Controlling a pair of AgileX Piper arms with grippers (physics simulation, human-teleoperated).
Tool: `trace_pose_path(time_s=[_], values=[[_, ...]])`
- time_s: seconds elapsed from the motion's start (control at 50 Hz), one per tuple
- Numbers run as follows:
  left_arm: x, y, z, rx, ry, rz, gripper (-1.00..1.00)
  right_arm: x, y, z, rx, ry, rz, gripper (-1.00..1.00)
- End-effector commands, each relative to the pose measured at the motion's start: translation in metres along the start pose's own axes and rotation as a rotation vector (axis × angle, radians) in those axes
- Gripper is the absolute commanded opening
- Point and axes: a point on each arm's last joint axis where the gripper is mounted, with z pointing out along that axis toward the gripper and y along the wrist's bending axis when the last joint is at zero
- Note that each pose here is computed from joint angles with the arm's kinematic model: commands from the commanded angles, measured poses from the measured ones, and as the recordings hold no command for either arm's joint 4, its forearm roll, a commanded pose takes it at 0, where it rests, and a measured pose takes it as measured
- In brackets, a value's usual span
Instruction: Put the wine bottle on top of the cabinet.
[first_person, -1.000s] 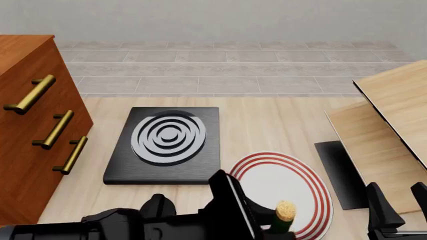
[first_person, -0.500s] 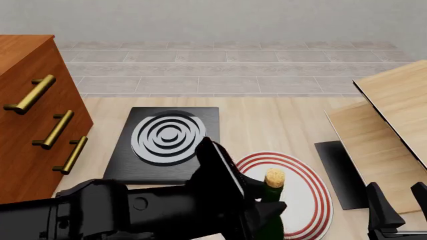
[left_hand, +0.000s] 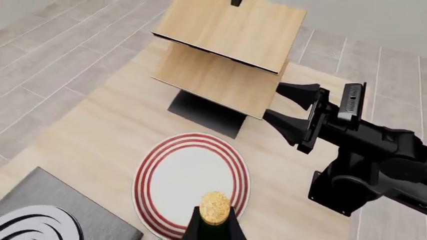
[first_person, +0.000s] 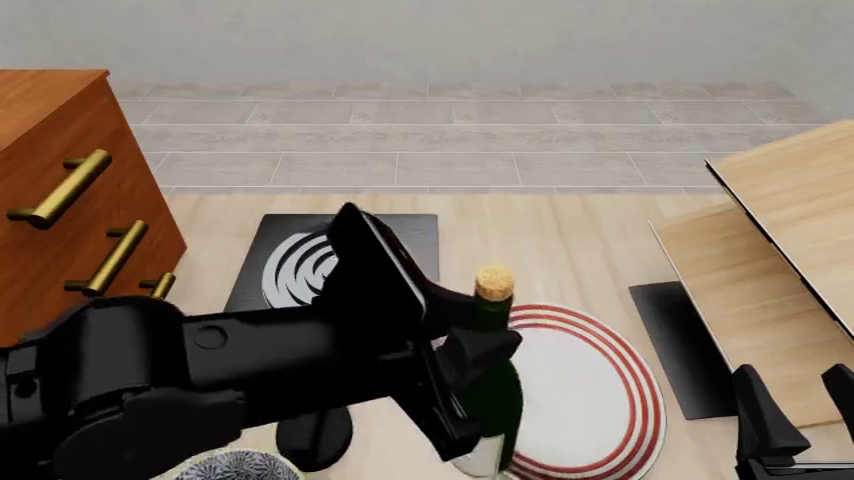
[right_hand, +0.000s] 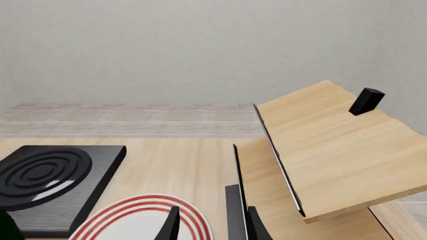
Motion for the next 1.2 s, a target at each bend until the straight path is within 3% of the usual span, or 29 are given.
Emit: trace_pose_path(time_s=[0.02, 0.9, 1.2], values=[[-0.011, 0.017, -0.018, -0.060, -0.027, 0.031, -1.00, 0.000, 0.000, 0.000, 0.000, 0.001, 0.001, 1.00], [-0.020, 0.055, -0.082, -0.253, -0.064, 0.060, -1.00, 0.000, 0.000, 0.000, 0.000, 0.000, 0.000, 1.00], [-0.018, 0.068, -0.119, -0.368, -0.081, 0.022, -1.00, 0.000, 0.000, 0.000, 0.000, 0.000, 0.000, 1.00]])
